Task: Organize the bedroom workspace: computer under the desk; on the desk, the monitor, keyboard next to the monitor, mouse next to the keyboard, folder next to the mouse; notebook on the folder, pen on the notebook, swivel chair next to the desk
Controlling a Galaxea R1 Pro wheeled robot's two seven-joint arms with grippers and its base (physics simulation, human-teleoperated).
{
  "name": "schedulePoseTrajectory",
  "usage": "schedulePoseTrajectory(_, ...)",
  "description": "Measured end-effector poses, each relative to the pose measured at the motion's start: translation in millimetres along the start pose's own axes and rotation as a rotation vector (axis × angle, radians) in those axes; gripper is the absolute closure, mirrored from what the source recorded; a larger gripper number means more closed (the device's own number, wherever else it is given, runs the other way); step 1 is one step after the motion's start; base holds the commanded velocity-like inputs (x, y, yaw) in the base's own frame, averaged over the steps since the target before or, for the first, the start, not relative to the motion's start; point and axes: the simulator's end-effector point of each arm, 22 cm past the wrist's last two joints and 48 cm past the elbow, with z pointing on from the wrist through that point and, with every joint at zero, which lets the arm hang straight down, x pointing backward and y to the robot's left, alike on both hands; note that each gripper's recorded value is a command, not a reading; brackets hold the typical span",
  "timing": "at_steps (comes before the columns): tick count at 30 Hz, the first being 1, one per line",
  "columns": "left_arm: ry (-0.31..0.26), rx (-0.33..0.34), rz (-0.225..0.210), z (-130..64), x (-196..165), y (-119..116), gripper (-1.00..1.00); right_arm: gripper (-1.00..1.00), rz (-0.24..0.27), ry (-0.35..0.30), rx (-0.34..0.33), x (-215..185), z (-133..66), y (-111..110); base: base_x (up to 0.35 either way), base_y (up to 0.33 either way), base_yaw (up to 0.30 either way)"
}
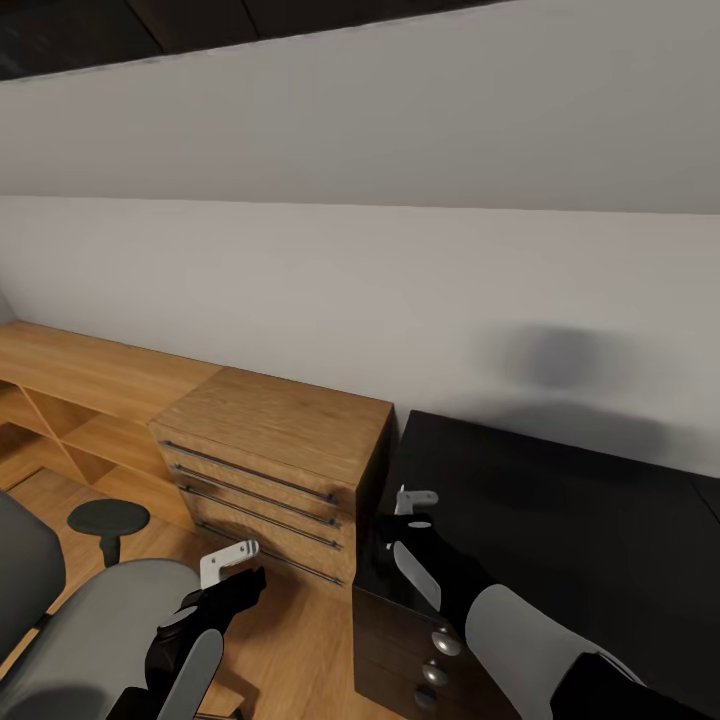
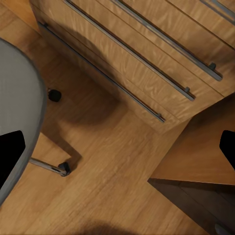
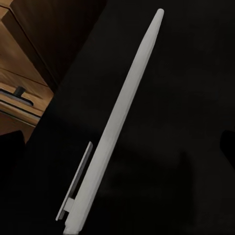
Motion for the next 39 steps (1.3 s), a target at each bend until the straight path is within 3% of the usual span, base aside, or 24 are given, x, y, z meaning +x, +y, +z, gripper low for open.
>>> schedulePoseTrajectory(39,-0.004,0.004,-0.012,10.8,7.5,-0.3,-1.00,-1.00,0.001,0.015,0.004,14.0,12.6,-2.0,0.000,0.000,0.000)
